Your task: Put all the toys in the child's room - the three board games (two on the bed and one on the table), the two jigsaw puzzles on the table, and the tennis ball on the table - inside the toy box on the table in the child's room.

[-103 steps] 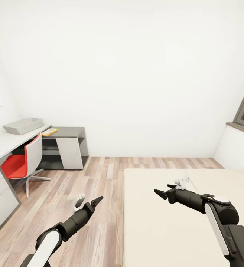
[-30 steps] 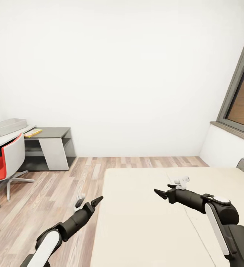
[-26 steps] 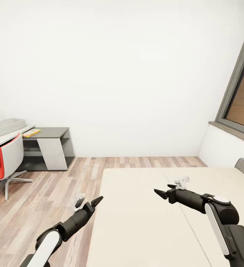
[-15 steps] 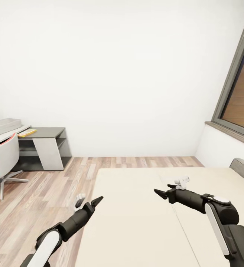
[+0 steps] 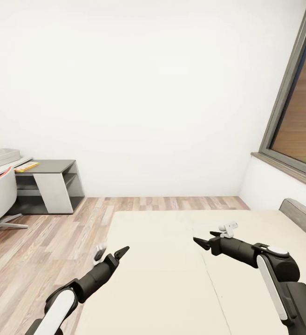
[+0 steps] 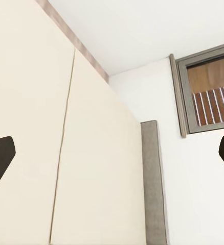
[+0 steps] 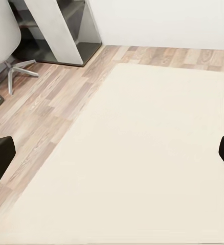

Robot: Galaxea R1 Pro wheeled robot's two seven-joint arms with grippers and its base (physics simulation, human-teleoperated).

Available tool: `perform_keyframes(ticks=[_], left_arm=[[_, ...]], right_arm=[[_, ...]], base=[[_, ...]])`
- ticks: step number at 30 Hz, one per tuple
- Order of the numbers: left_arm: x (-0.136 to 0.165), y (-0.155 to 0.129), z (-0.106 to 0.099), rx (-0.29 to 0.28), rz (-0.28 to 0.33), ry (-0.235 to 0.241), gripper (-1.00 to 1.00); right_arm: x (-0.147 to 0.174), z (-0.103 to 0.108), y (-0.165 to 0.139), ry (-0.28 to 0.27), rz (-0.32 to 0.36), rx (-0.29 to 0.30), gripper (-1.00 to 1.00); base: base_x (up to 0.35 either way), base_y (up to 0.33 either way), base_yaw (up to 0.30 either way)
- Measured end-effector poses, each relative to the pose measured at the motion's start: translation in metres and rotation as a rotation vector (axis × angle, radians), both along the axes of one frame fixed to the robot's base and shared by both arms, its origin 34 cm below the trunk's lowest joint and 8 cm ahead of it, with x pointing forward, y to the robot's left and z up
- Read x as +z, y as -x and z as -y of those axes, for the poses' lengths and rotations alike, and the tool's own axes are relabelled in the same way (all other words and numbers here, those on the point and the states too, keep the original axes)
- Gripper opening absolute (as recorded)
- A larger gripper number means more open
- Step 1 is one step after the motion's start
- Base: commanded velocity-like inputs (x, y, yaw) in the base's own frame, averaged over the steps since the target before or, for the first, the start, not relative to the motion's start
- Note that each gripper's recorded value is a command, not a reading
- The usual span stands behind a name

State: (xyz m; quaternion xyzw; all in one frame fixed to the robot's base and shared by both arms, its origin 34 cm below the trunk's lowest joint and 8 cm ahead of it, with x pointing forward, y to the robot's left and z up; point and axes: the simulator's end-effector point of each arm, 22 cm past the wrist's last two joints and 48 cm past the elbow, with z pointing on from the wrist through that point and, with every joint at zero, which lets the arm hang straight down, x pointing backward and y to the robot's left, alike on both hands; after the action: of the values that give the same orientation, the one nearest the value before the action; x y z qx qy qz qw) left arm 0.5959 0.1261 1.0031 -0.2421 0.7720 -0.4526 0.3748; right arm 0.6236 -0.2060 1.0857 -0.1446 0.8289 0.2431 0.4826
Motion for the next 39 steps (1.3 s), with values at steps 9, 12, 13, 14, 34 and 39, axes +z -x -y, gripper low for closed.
perform_keyframes(ticks=[9, 12, 13, 14, 34, 39], left_arm=[[0.0, 0.0, 0.0, 0.0, 0.0, 0.0, 1.0], [0.0, 0.0, 0.0, 0.0, 0.0, 0.0, 1.0], [0.0, 0.0, 0.0, 0.0, 0.0, 0.0, 1.0], [0.0, 0.0, 0.0, 0.0, 0.0, 0.0, 1.0], [0.0, 0.0, -0.0001, 0.0, 0.0, 0.0, 1.0], [-0.0007, 0.0, -0.0008, 0.002, -0.003, 0.005, 1.0]], right_arm=[[-0.0001, -0.0002, 0.0, 0.0, 0.0, 0.0, 1.0], [-0.0002, 0.0001, -0.0001, 0.001, 0.0, 0.0, 1.0], [-0.0002, 0.0001, -0.0001, 0.001, 0.0, 0.0, 1.0], [-0.0002, 0.0004, -0.0002, 0.002, 0.0, -0.001, 1.0], [-0.0014, 0.0047, -0.0008, 0.006, 0.003, -0.002, 1.0], [-0.0019, 0.0052, -0.001, 0.008, 0.004, -0.002, 1.0]], base=[[0.0, -0.276, 0.0], [0.0, -0.276, 0.0], [0.0, -0.276, 0.0], [0.0, -0.276, 0.0], [0.0, -0.276, 0.0], [0.0, -0.266, 0.0]])
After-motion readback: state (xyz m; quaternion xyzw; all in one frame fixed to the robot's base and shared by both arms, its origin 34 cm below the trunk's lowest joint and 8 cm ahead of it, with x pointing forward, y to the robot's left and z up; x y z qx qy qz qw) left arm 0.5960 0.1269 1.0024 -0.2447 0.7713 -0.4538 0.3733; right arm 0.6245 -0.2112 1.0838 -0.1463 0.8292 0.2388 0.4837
